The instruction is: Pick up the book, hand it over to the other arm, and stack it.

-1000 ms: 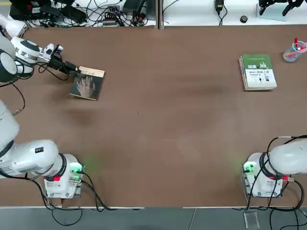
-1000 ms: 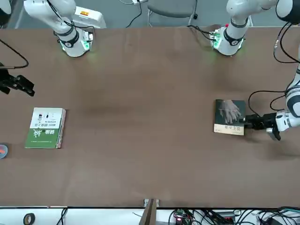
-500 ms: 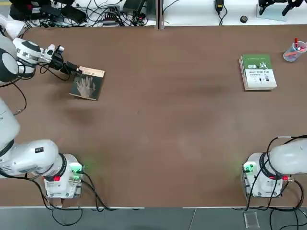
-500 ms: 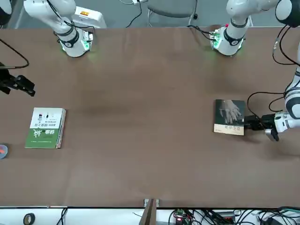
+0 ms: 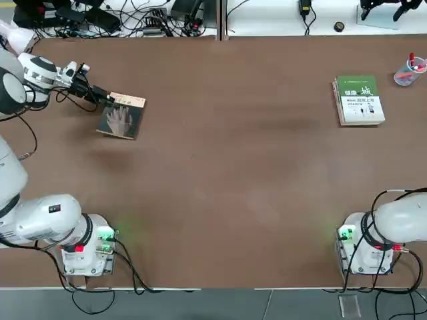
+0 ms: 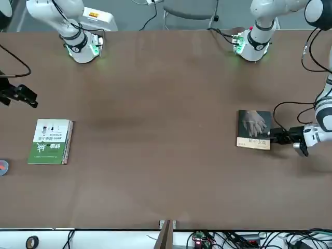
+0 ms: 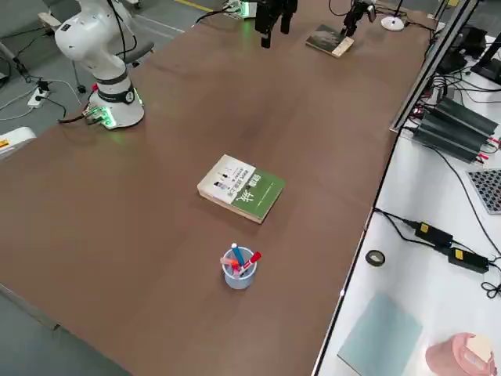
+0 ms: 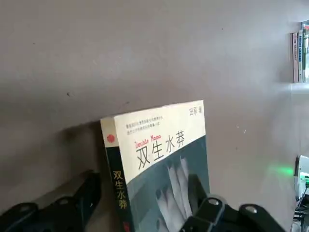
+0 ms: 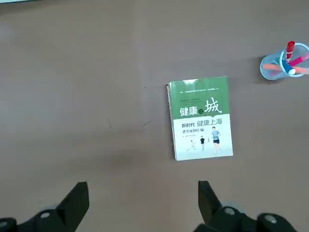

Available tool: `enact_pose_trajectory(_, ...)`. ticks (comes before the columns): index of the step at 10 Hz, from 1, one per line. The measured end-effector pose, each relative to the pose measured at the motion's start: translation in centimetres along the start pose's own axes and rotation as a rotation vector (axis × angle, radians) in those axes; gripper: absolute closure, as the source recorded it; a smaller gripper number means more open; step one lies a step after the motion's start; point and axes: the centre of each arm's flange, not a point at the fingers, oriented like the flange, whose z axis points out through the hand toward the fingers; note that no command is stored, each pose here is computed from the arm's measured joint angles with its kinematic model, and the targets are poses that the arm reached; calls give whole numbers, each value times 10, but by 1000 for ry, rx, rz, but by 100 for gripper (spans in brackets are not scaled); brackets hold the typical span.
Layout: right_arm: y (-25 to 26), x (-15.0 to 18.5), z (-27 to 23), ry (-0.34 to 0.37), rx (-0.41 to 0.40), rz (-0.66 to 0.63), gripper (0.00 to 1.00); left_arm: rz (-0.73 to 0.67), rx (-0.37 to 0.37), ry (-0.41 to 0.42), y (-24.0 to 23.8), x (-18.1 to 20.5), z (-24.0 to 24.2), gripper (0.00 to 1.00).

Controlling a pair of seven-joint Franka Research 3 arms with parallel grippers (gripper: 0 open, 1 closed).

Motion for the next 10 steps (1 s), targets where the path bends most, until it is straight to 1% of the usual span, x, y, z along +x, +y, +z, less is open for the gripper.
enact_pose_trajectory(2, 0, 1, 2, 0, 0, 0, 0, 3, -5, -3, 2, 1, 3, 25)
enact_pose_trajectory(4, 0, 2, 4, -3, -1, 1, 0, 4, -7, -5, 2, 1, 5, 34)
enact_pose_trajectory(7, 0, 3, 4, -1, -1, 2, 0, 3, -9, -6, 2, 1, 6, 37)
enact_pose_trajectory(8, 1, 3, 3, 0, -1, 3, 0, 1, -9, -7, 1, 0, 7, 40)
enact_pose_trajectory(9, 2, 3, 2, 2, -1, 5, 0, 0, -10, -8, 0, 0, 8, 40)
enact_pose_trajectory(10, 4, 4, 1, 5, -2, 10, 0, -1, -11, -9, 0, 0, 8, 42)
